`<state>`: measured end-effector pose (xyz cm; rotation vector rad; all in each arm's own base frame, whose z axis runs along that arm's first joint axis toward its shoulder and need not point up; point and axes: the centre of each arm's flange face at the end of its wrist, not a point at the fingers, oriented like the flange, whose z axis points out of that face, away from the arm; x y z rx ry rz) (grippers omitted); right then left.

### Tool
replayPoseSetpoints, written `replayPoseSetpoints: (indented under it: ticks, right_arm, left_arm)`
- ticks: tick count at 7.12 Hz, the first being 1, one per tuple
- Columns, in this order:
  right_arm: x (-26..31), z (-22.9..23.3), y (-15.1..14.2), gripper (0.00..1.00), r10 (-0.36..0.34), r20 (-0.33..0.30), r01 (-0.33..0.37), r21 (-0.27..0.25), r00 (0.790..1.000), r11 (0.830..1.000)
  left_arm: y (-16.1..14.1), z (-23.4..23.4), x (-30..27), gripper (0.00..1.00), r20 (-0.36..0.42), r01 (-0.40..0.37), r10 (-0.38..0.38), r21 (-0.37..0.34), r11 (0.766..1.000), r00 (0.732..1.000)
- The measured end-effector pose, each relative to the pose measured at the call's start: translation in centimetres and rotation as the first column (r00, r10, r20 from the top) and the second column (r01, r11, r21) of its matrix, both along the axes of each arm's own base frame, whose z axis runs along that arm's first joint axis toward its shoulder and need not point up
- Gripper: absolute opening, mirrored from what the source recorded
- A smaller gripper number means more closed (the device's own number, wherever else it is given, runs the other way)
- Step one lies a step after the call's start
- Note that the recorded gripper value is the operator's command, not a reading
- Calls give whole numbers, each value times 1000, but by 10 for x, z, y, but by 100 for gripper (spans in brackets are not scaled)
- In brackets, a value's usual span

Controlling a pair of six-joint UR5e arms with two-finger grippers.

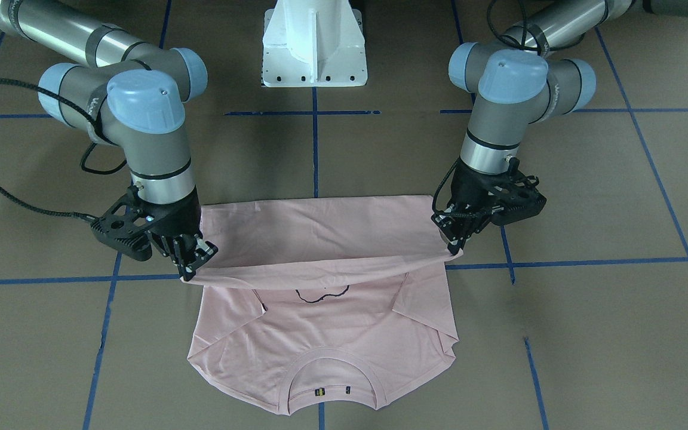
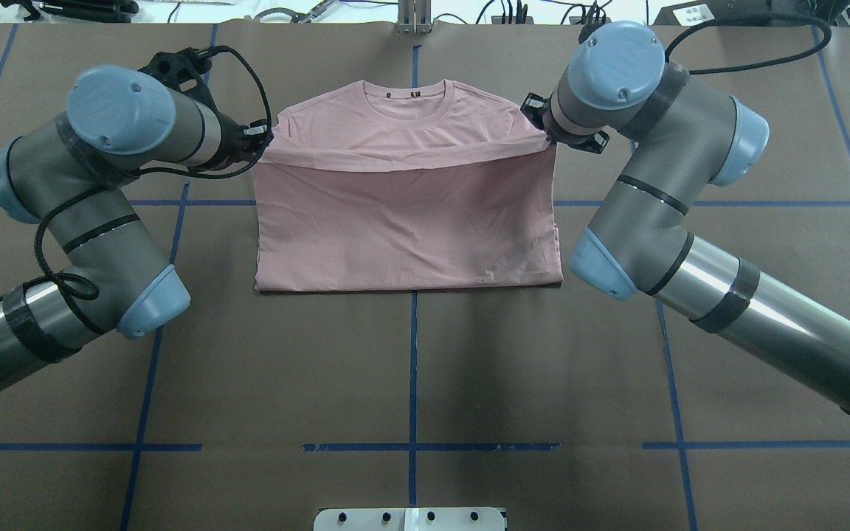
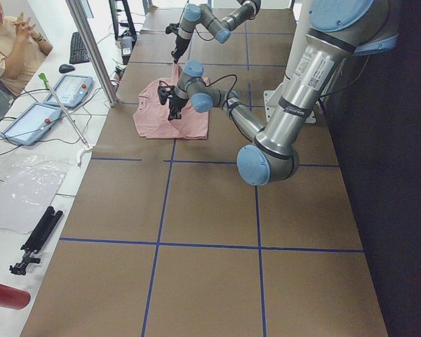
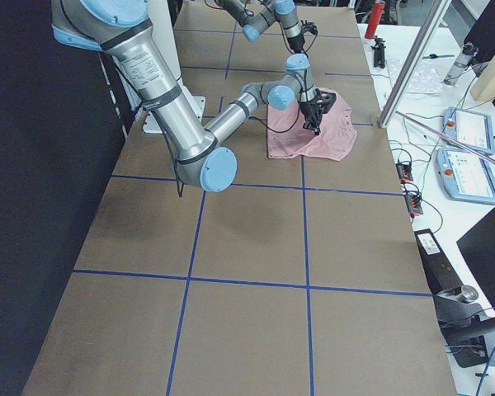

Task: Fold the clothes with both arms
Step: 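Release the folded hem and lift both grippers off the shirt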

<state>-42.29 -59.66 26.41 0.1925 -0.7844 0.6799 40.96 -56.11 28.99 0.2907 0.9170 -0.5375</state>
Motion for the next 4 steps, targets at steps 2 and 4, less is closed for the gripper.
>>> replayPoseSetpoints:
  ticks: [2, 4]
  right_arm:
    - [-13, 3, -38, 0, 8, -5, -8, -14, 1000, 1000]
    - [-35, 30, -67, 0, 15, -16, -15, -13, 1000, 1000]
  left_arm:
    - [-30, 17, 14, 0, -9, 32, -32, 27, 999, 999]
    - [-62, 35, 39, 0, 6, 69, -69, 46, 997, 998]
